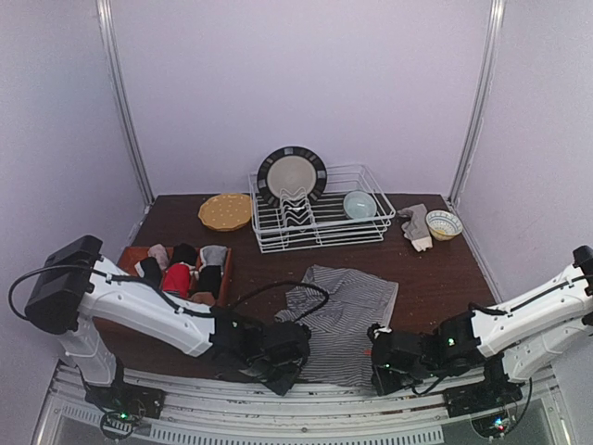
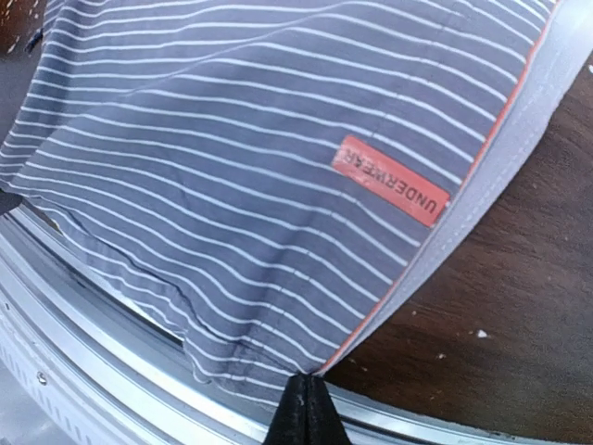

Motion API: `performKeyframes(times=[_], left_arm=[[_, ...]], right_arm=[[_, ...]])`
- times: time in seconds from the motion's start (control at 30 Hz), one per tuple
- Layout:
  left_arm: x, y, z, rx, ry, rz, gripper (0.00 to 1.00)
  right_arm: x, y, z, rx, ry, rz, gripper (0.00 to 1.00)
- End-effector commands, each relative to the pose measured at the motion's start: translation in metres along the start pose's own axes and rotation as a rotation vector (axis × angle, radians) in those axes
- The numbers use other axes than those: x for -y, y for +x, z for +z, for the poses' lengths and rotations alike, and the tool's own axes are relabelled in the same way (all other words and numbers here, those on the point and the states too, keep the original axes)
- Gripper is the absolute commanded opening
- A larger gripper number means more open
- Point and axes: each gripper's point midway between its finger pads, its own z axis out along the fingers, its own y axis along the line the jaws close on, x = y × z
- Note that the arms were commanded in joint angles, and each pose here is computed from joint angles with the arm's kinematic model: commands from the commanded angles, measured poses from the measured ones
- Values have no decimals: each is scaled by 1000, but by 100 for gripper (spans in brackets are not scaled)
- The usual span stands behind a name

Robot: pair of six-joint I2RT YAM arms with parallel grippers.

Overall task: Roll the underwear
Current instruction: Adjust the underwear at the center of the board.

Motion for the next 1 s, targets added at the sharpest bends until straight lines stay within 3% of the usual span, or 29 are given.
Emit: performKeyframes(times=[0.0,0.13,0.17,0.27,0.3,0.37,0.43,0.5,0.57,0.73,0.87,0.97], left_arm=[[2,-8,-5,35,-7,4,0],[6,-10,-8,30,5,16,0],[7,-11,-9,29,6,18,7],[9,-16,-18,44,5,31,48],[9,-20,-24,59,2,38,56],[8,-31,-39,98,-10,58,67],[7,-49,-55,152,-36,89,76],[3,-76,-64,191,-60,120,78],[0,-105,-60,205,-63,127,75],[-26,-179,-31,214,-130,128,65],[-51,-220,-10,225,-148,94,63],[-68,-246,5,232,-136,64,63]], right_arm=[[12,-5,-11,47,27,10,0],[27,-21,-30,153,61,34,0],[33,-23,-34,167,81,34,0],[53,-26,-43,196,153,56,0],[58,-26,-45,199,170,58,0],[62,-28,-50,212,188,55,0],[61,-35,-56,244,186,49,16],[60,-47,-64,294,196,44,30],[60,-59,-71,332,212,37,37],[43,-81,-53,308,107,47,41],[2,-83,-41,253,-26,-44,42],[-10,-77,-24,211,-34,-100,41]])
